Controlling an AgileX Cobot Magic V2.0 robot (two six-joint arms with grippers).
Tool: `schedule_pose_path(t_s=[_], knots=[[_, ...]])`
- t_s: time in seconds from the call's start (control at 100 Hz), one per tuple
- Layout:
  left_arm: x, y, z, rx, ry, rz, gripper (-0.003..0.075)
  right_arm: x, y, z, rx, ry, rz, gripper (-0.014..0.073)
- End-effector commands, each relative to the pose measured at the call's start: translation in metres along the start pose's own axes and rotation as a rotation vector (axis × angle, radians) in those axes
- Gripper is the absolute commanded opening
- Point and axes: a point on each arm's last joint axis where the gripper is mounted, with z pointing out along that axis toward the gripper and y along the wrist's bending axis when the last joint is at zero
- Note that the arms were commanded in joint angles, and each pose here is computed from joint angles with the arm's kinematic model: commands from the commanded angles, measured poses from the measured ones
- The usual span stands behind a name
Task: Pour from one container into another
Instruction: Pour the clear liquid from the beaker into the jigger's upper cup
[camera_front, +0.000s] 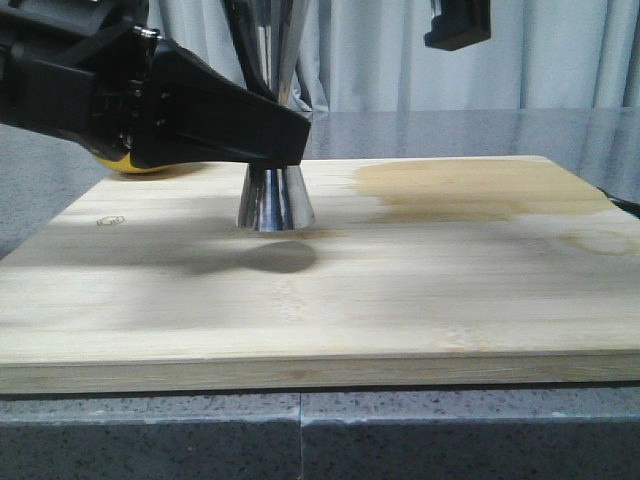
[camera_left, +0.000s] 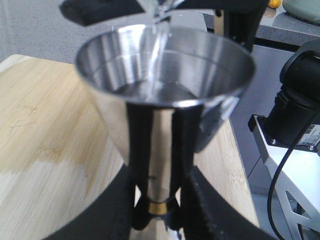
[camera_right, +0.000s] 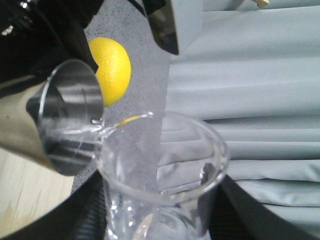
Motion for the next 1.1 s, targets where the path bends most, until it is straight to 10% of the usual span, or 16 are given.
schedule_pose_path(t_s=[0.0,1.09], knots=[[-0.0308,-0.0195,-0.0057,0.154,-0.158,0.053,0.0102,-0.0026,-0.0182,-0.008,0.061,-0.009,-0.015,0.0259],[-0.0304,-0.0197,-0.0057,0.157,-0.154,0.055,0.0102,-0.0018,-0.0178,-0.008,0.057,0.003,-0.137,0.0259]])
